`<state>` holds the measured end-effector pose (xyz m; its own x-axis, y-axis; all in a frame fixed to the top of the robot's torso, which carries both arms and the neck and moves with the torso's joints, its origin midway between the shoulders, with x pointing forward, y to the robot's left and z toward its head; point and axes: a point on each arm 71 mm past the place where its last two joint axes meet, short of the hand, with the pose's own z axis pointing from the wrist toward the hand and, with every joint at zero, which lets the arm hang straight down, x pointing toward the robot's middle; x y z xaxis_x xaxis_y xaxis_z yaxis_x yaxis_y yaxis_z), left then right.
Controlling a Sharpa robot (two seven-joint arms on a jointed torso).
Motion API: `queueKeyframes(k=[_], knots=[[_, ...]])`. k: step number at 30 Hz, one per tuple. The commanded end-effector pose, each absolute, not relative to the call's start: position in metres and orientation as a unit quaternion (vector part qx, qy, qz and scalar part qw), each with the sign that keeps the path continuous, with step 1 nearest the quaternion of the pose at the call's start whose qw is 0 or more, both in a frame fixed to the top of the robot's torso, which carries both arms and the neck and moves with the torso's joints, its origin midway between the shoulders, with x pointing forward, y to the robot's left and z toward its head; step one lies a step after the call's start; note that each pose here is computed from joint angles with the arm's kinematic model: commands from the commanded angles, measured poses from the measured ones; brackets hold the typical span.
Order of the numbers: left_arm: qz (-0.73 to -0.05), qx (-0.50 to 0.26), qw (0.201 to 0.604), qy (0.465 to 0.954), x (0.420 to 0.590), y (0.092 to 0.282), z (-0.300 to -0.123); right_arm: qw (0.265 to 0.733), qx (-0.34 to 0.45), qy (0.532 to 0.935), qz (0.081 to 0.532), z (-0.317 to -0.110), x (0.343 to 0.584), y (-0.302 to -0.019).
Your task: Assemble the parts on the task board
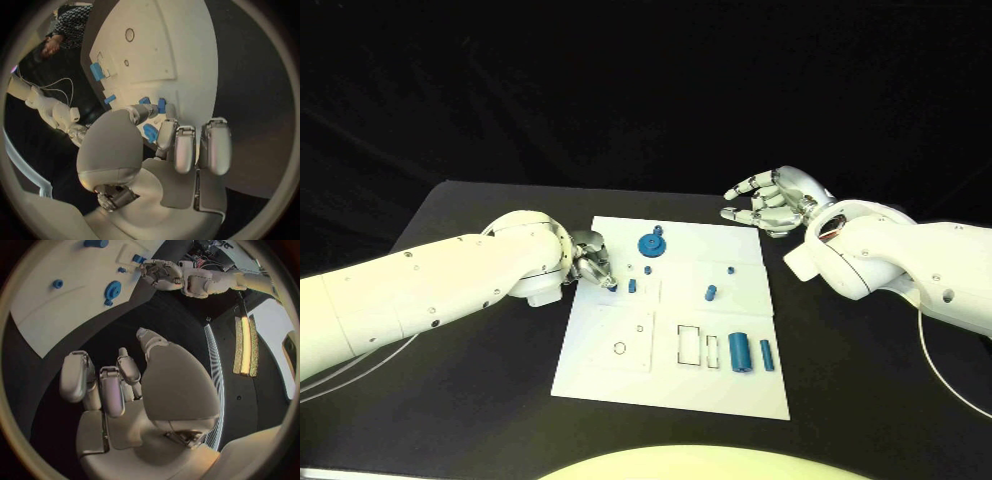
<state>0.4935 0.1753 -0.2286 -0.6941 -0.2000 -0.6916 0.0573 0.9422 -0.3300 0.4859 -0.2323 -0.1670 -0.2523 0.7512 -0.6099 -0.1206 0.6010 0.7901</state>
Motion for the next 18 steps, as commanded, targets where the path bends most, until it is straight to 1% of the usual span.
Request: queueKeyframes(k=[1,8,18], knots=[[-0.164,-0.027,0.362,0.917,0.4878,0.1699,-0.2357,0.566,0.22,0.693,0.389,-0.1669,0.4851,-0.2306],[-0.163,-0.031,0.352,0.921,0.4875,0.1689,-0.237,0.566,0.22,0.693,0.388,-0.1669,0.4853,-0.231],[-0.163,-0.039,0.356,0.919,0.4899,0.168,-0.2373,0.567,0.22,0.692,0.388,-0.1668,0.4854,-0.2308]])
